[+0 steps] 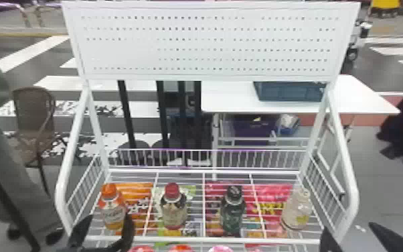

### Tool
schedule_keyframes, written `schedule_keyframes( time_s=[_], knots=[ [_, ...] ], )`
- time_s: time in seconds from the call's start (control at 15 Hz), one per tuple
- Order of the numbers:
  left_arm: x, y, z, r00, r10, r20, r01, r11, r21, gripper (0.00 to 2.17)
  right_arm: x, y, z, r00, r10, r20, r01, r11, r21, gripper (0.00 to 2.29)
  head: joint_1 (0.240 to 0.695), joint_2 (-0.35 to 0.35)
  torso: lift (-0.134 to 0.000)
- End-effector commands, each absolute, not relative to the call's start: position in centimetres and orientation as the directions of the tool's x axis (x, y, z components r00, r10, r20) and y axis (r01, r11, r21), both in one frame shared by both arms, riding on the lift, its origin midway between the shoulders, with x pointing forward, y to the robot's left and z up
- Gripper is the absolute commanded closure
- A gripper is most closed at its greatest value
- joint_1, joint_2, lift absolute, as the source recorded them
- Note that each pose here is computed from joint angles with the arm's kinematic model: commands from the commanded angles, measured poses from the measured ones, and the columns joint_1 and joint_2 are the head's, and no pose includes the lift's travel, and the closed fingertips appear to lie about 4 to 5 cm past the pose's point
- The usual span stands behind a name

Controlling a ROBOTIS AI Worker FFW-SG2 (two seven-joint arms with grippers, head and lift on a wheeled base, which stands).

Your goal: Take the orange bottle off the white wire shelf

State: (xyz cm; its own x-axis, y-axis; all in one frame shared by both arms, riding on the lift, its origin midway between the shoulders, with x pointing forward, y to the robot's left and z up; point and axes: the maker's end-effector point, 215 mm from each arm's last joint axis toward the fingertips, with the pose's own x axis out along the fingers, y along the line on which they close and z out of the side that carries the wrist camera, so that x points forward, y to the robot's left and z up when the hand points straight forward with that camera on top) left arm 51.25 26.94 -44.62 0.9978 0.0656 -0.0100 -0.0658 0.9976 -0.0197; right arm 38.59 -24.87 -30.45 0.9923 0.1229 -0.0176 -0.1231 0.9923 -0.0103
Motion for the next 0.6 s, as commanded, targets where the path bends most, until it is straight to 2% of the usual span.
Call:
schedule_keyframes(
  time_s=[0.0,0.53],
  knots=[
    [52.3,27.5,-44.7,0.997,0.076,-0.013,-0.076,0.997,-0.025,0.13,38.5,-24.9,-30.5,0.992,0.123,-0.019,-0.123,0.992,-0.011,0.14,0.499,0.0,0.0],
    [54.3,27.7,-44.2,0.998,0.069,-0.007,-0.07,0.997,-0.024,0.13,38.4,-25.2,-30.7,0.993,0.117,-0.025,-0.118,0.993,-0.019,0.14,0.499,0.0,0.0]
  ],
)
